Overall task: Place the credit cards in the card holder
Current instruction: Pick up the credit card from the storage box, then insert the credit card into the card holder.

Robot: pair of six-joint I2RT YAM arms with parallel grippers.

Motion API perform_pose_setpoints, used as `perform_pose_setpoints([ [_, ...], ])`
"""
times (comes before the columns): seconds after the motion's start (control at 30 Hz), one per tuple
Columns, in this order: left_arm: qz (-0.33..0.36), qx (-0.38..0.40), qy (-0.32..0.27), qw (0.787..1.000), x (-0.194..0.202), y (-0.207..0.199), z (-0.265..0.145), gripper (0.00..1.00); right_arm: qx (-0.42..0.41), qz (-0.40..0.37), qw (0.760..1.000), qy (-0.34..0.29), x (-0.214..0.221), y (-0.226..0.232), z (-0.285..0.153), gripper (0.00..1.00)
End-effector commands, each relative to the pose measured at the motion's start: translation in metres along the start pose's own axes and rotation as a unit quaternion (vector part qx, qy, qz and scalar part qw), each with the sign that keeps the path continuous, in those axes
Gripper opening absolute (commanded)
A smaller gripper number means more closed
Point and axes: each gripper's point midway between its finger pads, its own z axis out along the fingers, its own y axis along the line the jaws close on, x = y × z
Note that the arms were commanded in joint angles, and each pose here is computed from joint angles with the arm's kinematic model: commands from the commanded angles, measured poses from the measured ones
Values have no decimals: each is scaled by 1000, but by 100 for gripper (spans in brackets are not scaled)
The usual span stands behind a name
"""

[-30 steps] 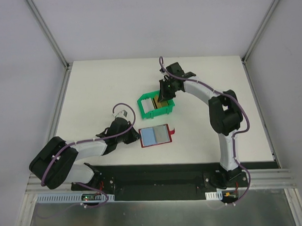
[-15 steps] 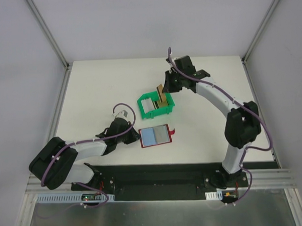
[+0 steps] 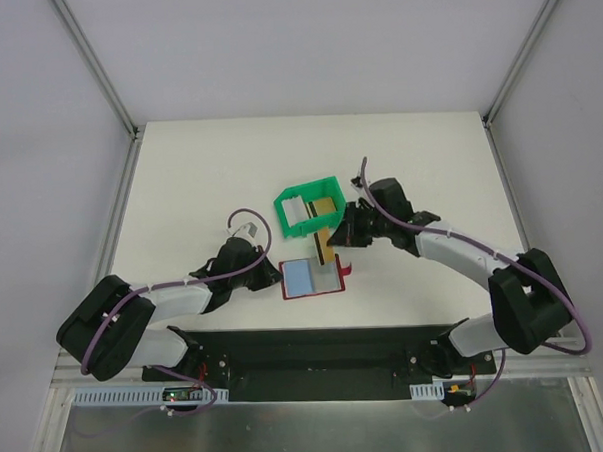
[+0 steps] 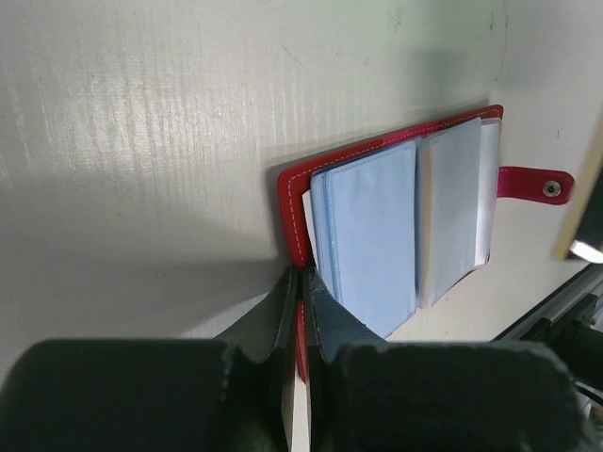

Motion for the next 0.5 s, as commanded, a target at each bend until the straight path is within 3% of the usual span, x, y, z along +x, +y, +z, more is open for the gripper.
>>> perform_pose_setpoints([
  [0.0,6,-34,49,998,27,27,-3,0,-63,27,998,-2,23,22,15,0],
  [0.23,-2,-36,49,998,27,27,-3,0,-52,50,997,23,51,3,45,0],
  [0.47,-6,-43,43,998,28,32,-5,0,-24,62,998,18,61,-17,48,0],
])
